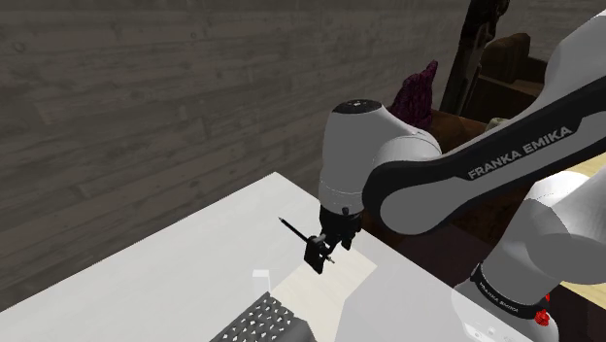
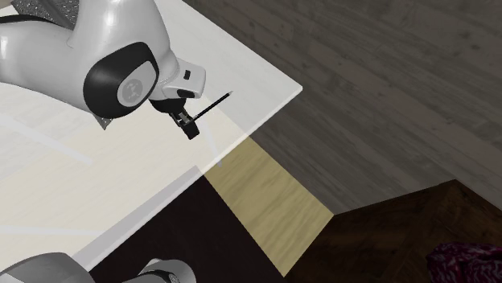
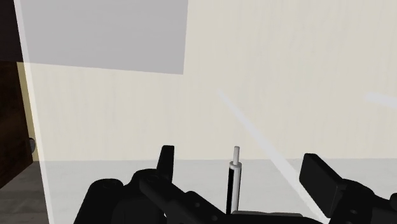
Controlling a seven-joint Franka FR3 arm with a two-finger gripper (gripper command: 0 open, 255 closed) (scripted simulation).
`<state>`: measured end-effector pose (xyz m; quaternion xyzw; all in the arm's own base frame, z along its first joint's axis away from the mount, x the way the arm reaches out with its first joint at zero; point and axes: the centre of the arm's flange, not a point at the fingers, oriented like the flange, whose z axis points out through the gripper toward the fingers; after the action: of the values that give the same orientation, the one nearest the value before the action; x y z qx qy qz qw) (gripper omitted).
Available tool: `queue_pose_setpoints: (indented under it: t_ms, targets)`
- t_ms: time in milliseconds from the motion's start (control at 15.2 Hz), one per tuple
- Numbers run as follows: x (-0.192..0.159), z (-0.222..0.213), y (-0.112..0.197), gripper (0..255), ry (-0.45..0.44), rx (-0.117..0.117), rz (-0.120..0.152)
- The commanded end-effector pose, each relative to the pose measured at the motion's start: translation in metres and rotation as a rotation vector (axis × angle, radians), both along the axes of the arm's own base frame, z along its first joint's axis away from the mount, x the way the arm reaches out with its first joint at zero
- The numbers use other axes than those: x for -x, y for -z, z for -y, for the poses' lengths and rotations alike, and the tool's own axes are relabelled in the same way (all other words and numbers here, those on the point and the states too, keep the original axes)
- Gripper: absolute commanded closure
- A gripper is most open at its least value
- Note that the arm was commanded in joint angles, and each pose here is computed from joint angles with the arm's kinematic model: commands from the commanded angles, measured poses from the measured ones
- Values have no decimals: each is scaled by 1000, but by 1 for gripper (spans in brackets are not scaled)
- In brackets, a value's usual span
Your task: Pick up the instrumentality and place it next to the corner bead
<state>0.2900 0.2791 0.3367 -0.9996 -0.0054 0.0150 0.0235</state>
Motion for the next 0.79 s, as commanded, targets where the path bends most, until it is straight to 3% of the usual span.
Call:
queue_pose_setpoints:
  t_ms: [0, 264, 330, 726]
  targets:
    - [0, 0, 1, 0, 0, 0, 0]
    - [0, 0, 1, 0, 0, 0, 0]
    - [0, 0, 1, 255, 0, 0, 0]
    - [0, 0, 0, 255, 0, 0, 0]
